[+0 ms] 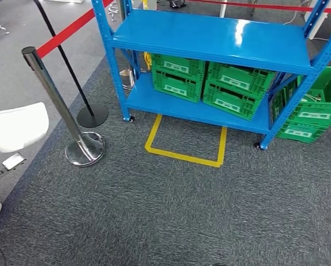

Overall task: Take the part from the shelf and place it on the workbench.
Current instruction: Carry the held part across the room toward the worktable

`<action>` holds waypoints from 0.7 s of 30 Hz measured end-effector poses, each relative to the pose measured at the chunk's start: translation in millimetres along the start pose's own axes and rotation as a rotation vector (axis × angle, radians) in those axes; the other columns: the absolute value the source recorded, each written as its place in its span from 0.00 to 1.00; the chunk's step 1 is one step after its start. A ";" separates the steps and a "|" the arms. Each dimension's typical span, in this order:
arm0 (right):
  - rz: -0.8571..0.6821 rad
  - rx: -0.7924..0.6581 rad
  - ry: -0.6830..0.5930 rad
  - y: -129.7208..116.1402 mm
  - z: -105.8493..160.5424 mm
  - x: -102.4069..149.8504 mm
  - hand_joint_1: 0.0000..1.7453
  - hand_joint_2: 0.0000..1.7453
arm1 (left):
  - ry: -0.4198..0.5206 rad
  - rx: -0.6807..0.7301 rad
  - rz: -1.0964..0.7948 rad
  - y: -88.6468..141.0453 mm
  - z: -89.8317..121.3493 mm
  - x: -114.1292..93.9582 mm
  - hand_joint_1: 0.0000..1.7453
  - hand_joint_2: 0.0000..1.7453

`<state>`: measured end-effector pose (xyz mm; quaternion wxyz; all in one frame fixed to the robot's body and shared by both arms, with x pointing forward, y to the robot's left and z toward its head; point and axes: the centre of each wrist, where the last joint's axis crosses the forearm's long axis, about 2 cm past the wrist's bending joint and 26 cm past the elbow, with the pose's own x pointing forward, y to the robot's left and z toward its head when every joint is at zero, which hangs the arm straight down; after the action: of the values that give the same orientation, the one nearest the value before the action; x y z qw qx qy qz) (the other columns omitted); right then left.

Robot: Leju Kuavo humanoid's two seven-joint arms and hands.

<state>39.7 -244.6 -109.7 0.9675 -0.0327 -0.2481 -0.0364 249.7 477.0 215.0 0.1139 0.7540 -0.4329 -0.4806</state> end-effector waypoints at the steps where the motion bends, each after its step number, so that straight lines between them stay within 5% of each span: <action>1: 0.001 0.001 -0.001 0.3 -0.2 0.5 0.00 0.00 | 0.000 -0.001 -0.004 0.1 0.7 -1.6 1.00 1.00; 21: 0.007 0.012 -0.004 3.9 0.3 0.7 0.00 0.00 | -0.009 -0.005 -0.015 1.3 5.4 -7.3 1.00 1.00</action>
<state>40.4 -240.8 -109.3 0.9674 -0.0276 -0.2499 -0.0315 243.4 483.1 217.6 0.1103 0.7548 -0.4267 -0.4859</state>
